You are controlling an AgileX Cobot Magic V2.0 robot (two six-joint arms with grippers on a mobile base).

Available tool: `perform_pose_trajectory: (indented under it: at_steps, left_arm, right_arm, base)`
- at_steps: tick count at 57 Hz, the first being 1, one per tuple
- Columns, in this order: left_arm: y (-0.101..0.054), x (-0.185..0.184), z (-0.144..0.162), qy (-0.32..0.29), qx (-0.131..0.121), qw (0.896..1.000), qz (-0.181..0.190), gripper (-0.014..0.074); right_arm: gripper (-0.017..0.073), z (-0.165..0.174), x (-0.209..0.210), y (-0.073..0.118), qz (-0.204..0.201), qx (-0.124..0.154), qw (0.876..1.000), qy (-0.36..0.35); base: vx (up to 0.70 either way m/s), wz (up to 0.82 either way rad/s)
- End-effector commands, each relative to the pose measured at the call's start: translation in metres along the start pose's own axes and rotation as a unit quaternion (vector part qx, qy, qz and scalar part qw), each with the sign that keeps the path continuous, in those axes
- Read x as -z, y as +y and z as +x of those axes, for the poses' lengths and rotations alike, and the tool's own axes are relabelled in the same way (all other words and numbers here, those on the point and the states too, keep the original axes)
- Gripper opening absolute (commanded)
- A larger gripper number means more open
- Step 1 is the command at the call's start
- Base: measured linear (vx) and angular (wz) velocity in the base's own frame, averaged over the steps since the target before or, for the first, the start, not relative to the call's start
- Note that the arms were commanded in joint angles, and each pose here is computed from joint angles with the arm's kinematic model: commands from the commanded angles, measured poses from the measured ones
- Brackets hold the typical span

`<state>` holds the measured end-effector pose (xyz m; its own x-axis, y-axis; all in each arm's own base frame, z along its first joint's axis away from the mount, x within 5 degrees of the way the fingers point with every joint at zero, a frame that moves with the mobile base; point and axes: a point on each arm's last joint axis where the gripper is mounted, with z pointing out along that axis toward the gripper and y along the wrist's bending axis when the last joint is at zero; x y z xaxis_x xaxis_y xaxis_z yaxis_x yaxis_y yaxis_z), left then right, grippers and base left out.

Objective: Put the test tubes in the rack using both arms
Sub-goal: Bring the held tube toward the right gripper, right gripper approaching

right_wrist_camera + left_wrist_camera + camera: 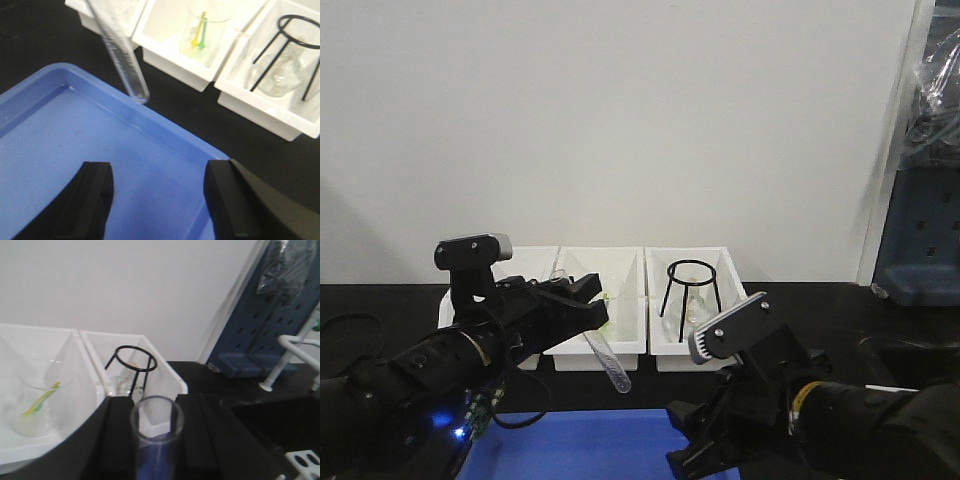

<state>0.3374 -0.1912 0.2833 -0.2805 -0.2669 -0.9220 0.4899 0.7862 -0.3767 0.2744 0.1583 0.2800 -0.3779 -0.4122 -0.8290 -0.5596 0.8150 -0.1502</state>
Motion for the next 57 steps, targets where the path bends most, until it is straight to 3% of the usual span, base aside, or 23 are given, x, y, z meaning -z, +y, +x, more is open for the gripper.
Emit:
perform_pose_trajectory:
  at_steps: [1, 7, 14, 22, 46, 57]
  left_arm:
    - [-0.023, 0.008, -0.030, -0.061, 0.005, 0.995, 0.074, -0.0004]
    - [-0.028, 0.008, -0.026, -0.039, -0.009, 0.994, 0.101, -0.0004]
    - [-0.034, 0.010, -0.025, -0.032, 0.016, 0.990, 0.140, -0.0004]
    - [-0.042, 0.012, -0.026, -0.039, 0.019, 0.982, 0.182, -0.0004]
    - [-0.038, 0.011, -0.024, -0.025, 0.017, 0.986, 0.162, -0.0004]
    - [-0.039, 0.011, -0.024, -0.026, 0.018, 0.986, 0.163, -0.0004]
  right_arm:
    - [0.0464, -0.032, 0.011, -0.001, 0.002, 0.017, 0.999, -0.051]
    - [0.0464, -0.047, 0.012, -0.001, 0.002, 0.021, 0.998, -0.062]
    - [0.0464, -0.055, 0.014, -0.002, -0.003, 0.030, 0.997, -0.073]
    - [0.0464, -0.057, 0.014, 0.000, -0.012, 0.029, 0.996, -0.084]
    - [0.0464, -0.063, 0.015, -0.001, -0.004, 0.040, 0.992, -0.117]
    - [0.0464, -0.064, 0.016, -0.001, 0.004, 0.099, 0.988, -0.120]
  base:
    - [0.00, 0.00]
    - [0.00, 0.00]
    - [0.00, 0.00]
    - [0.00, 0.00]
    - [0.00, 0.00]
    - [0.00, 0.00]
